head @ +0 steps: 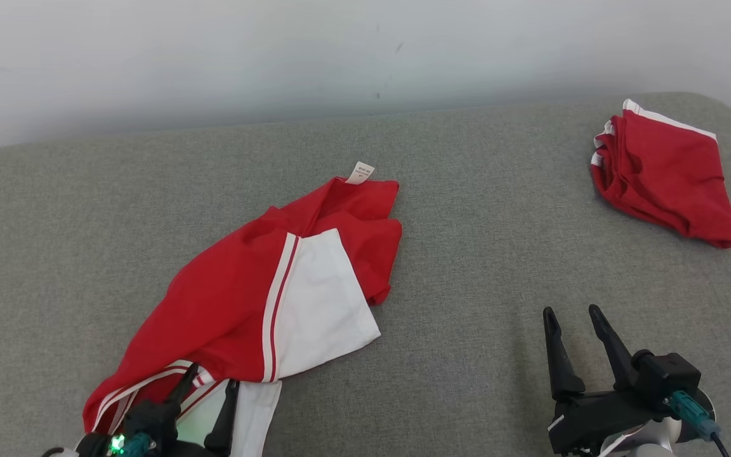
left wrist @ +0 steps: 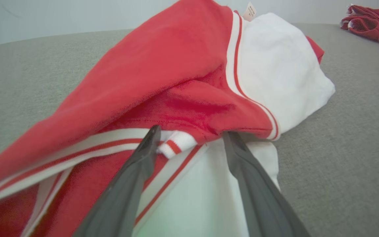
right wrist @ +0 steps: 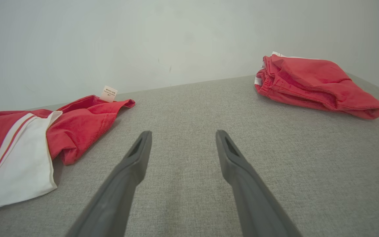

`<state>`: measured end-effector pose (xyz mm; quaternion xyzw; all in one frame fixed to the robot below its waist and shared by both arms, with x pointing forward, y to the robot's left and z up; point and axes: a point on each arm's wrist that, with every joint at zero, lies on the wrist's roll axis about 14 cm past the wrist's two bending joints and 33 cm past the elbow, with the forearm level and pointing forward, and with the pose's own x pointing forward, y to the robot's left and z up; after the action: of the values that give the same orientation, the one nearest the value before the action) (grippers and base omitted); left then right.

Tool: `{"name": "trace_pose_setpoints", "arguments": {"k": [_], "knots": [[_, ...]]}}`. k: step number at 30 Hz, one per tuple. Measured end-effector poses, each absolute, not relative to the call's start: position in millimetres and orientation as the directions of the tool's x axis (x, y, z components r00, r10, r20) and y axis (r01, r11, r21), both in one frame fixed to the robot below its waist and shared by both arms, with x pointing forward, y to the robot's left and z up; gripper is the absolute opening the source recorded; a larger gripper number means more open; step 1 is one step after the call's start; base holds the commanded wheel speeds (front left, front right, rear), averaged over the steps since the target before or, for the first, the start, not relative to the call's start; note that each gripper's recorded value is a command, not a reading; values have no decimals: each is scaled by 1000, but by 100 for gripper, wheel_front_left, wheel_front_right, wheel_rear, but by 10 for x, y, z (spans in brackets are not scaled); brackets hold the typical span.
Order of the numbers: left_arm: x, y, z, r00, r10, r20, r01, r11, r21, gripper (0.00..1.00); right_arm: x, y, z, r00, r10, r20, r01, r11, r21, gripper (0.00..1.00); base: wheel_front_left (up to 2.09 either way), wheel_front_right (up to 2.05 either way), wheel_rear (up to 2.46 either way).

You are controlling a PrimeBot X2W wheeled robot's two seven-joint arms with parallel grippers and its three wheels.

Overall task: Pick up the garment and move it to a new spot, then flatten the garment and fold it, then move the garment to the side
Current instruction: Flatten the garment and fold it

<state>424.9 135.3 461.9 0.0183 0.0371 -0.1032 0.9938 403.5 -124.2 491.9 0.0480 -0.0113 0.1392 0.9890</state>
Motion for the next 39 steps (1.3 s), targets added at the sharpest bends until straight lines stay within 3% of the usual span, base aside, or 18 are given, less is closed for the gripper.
{"name": "trace_pose_setpoints", "arguments": {"k": [1,2,18,25,39], "knots": [[4264,1342,4638,975,-208,-73,211,977,32,35,4034,-1241,4920,961,275,36,-277,957,91,100,0,0,0],[4282,1330,4676,975,-212,-62,214,976,34,0,4033,-1240,4923,961,275,37,-277,956,91,100,0,0,0],[4274,1484,5621,952,-214,218,200,976,86,0,4065,-1031,4976,946,320,55,-324,940,105,100,0,0,0],[4434,1610,5884,936,-239,258,204,966,157,0,4060,-981,4980,942,331,57,-335,936,108,100,0,0,0],[5057,1784,6044,942,-235,239,199,966,167,0,4102,-1222,4886,963,269,30,-271,956,111,100,0,0,0]]}}
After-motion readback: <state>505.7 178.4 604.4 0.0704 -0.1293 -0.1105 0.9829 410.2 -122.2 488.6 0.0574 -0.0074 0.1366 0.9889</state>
